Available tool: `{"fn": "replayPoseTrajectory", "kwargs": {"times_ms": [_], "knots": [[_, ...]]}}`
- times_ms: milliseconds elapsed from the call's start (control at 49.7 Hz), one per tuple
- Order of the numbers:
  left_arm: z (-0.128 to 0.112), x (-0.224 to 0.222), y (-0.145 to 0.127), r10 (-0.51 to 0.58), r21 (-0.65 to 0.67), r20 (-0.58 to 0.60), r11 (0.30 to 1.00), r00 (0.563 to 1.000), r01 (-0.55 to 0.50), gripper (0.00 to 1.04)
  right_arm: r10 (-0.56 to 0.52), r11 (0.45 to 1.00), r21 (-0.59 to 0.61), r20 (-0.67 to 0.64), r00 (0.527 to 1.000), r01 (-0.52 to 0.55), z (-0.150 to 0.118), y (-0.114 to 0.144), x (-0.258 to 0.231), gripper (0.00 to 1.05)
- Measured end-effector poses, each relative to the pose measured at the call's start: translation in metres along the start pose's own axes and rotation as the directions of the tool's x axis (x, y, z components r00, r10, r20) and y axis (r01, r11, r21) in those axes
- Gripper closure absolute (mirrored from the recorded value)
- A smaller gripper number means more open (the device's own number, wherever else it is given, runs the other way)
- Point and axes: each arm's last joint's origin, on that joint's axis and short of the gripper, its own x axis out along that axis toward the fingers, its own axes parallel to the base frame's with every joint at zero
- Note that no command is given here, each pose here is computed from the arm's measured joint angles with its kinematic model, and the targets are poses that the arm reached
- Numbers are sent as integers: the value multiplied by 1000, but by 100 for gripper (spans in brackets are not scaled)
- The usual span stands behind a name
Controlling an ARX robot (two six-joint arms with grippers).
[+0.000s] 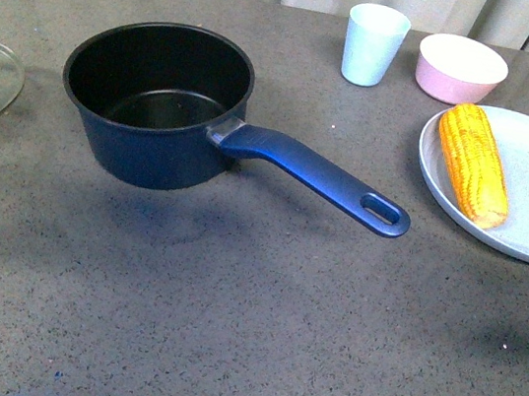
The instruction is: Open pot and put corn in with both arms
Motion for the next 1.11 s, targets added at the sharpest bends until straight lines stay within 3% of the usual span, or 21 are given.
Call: {"fn": "replayPoseTrajectory", "kwargs": {"times_ms": [362, 906, 1107], "knots": [[-26, -2, -14, -88, 13, -41, 996, 995, 89, 46, 0, 1000, 0, 0, 1000, 0, 0, 0, 0, 9], [-44, 0, -21, -134, 29, -54, 990, 990, 136, 46, 0, 1000, 0, 0, 1000, 0, 0, 0, 0, 9], [-48, -4, -24, -148, 34, -63, 988, 987, 150, 9, 0, 1000, 0, 0, 1000, 0, 0, 0, 0, 9]]}}
